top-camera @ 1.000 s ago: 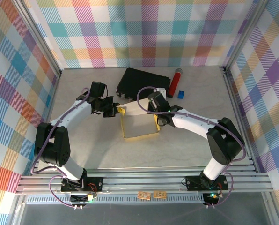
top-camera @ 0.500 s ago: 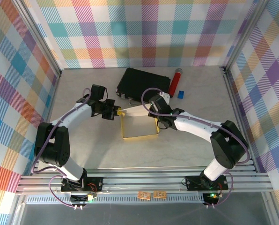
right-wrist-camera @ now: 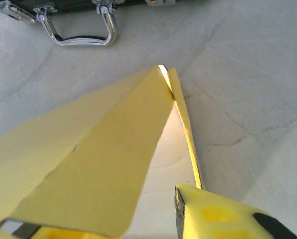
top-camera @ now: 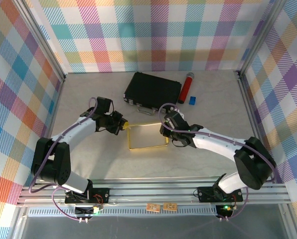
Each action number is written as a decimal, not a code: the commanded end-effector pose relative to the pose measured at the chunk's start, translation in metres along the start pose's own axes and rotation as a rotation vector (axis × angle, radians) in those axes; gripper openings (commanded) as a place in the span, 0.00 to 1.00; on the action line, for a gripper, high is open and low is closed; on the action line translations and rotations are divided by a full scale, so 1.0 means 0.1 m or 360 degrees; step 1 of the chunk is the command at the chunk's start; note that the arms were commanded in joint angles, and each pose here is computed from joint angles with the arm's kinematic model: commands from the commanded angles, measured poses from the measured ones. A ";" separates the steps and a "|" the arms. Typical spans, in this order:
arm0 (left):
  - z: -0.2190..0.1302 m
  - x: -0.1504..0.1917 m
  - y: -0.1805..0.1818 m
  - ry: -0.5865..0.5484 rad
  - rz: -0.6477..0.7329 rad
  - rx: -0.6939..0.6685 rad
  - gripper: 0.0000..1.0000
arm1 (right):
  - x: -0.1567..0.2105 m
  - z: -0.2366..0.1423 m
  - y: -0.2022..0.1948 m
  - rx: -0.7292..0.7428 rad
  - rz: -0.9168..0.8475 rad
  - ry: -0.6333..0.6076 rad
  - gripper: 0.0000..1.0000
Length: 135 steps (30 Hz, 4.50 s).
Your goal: Fold the paper box
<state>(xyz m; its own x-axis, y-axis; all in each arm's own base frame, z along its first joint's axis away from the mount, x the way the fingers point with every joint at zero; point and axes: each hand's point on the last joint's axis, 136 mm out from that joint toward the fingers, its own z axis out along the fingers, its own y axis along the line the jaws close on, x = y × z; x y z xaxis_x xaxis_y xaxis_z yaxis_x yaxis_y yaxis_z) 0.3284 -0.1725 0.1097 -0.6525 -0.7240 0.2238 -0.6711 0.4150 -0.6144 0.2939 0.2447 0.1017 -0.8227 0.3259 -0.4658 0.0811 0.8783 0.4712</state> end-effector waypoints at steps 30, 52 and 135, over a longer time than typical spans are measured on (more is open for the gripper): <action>0.07 0.16 0.61 -0.0128 0.0386 -0.0314 0.00 | 0.16 -0.89 0.14 -0.0228 0.0469 0.0589 0.38; 0.11 0.23 1.01 -0.0073 0.0583 -0.0598 0.16 | 0.17 -0.34 0.02 -0.0070 0.0264 0.0769 0.27; 0.26 -0.13 1.34 0.0045 0.0859 -0.0398 0.00 | 0.11 -0.05 0.49 -0.0909 -0.0029 0.1174 0.55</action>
<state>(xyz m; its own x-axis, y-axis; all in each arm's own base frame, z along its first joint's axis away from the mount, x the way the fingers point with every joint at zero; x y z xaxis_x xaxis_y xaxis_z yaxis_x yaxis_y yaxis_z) 0.2837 -0.1438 0.0408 -0.9277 -0.3514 -0.1262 -0.2255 0.7966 -0.5608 0.2980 0.2855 0.1049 -0.9935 -0.1120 0.0204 -0.0435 0.5385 0.8415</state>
